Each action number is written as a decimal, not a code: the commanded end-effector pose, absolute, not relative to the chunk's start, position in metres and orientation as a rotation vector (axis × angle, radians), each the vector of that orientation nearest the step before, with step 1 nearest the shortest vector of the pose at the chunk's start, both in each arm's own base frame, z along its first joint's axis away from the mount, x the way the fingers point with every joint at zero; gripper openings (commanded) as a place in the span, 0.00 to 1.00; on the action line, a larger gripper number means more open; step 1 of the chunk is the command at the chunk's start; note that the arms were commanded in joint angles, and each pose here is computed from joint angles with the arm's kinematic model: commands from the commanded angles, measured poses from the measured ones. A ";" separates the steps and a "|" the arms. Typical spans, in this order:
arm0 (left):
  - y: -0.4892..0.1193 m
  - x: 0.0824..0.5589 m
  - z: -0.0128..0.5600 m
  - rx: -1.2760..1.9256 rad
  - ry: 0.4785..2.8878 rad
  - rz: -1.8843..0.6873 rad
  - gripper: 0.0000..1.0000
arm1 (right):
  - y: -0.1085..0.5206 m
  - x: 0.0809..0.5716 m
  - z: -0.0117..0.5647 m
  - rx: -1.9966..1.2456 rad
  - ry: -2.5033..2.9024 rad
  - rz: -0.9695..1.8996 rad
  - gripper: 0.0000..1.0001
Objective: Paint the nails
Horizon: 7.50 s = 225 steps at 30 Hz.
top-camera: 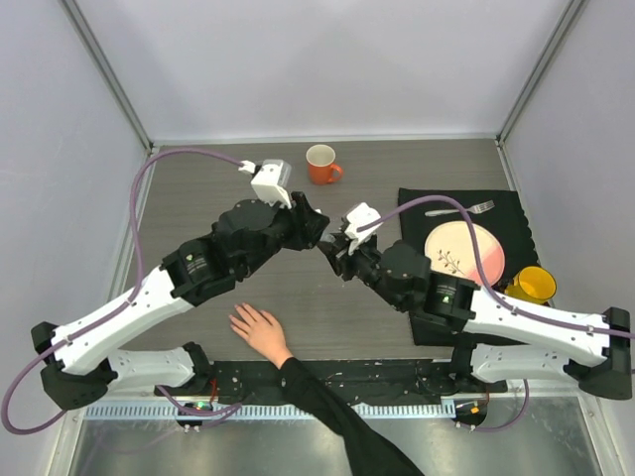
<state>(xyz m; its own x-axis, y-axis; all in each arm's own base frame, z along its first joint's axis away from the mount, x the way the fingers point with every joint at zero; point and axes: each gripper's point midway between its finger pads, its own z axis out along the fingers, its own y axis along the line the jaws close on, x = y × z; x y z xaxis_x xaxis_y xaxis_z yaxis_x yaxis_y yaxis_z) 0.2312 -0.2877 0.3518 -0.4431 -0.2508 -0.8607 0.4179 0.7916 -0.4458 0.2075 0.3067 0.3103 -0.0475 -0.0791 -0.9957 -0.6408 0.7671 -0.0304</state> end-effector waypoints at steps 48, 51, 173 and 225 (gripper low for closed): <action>-0.271 0.172 0.187 -0.187 2.568 -0.558 0.72 | 0.141 0.216 0.335 -0.084 1.513 0.455 0.01; -0.297 0.156 0.170 -0.239 2.590 -0.555 0.72 | 0.134 0.213 0.333 -0.076 1.528 0.438 0.01; -0.374 0.147 0.142 1.825 1.559 -0.035 0.00 | 0.119 0.184 0.350 -0.108 1.525 0.554 0.01; -0.312 0.157 0.469 0.266 1.364 -1.242 0.00 | 0.262 0.153 0.368 -0.794 1.214 0.878 0.01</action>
<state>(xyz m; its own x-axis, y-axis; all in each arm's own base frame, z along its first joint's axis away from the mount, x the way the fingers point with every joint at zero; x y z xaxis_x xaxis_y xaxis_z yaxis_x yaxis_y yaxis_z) 0.1585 -0.3136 0.4407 -0.2948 -0.4362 -0.8502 0.7500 0.4457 -0.4887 0.1515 0.2691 0.3413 0.0576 0.0706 -0.9958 -0.9047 0.4254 -0.0222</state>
